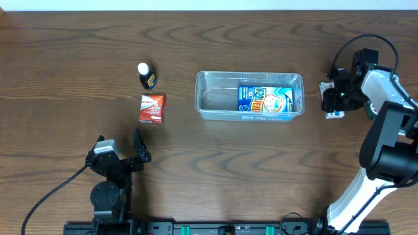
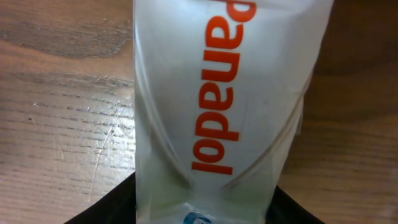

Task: Pack container
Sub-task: 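Lower the right gripper and grasp the white Panadol box, then lift the Panadol box and carry it over the container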

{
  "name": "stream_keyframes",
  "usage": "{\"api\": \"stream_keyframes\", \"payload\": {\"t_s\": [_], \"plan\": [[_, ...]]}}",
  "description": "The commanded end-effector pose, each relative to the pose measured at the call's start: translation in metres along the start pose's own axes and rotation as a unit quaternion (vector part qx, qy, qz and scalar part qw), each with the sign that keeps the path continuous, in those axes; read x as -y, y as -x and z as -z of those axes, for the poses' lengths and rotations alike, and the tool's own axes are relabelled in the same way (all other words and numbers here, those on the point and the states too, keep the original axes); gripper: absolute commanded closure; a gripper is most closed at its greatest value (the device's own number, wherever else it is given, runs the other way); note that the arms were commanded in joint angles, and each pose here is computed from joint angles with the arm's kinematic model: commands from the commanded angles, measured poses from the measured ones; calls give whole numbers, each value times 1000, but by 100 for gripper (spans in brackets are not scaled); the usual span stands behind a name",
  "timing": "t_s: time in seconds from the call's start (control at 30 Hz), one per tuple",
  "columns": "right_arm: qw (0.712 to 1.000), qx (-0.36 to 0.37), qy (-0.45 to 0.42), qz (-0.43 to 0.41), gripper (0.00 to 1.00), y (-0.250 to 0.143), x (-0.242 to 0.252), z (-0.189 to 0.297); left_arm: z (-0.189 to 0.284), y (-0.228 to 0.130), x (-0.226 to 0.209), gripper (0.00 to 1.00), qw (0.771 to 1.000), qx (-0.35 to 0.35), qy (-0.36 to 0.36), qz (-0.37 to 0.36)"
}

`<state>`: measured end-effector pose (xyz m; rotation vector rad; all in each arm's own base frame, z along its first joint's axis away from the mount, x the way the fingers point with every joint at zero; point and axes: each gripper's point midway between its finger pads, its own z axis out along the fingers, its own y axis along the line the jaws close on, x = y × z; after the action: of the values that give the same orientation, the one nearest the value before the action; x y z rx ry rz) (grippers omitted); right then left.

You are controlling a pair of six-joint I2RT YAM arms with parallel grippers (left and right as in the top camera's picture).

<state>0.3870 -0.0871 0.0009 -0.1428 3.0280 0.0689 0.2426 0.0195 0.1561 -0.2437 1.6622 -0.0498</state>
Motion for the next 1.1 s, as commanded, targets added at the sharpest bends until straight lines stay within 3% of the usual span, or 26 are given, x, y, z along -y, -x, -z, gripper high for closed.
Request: {"api": "stream_keyframes", "payload": {"t_s": [0.0, 0.33, 0.6, 0.77, 0.9, 1.07], "plan": [[999, 44, -10, -10, 54, 21, 6, 36, -2, -17, -6, 2, 1000, -19, 12, -1], [987, 163, -7, 7, 55, 54, -13, 138, -2, -17, -6, 2, 1000, -19, 12, -1], [956, 256, 33, 135, 58, 63, -94, 210, -2, -17, -6, 2, 1000, -19, 12, -1], [931, 253, 53, 260, 58, 53, -164, 217, -2, -17, -6, 2, 1000, -18, 12, -1], [890, 215, 61, 397, 58, 34, -225, 200, -2, -17, -6, 2, 1000, -19, 12, -1], [870, 167, 0, 464, 58, 26, -243, 177, -2, -17, -6, 2, 1000, -19, 12, -1]]}}
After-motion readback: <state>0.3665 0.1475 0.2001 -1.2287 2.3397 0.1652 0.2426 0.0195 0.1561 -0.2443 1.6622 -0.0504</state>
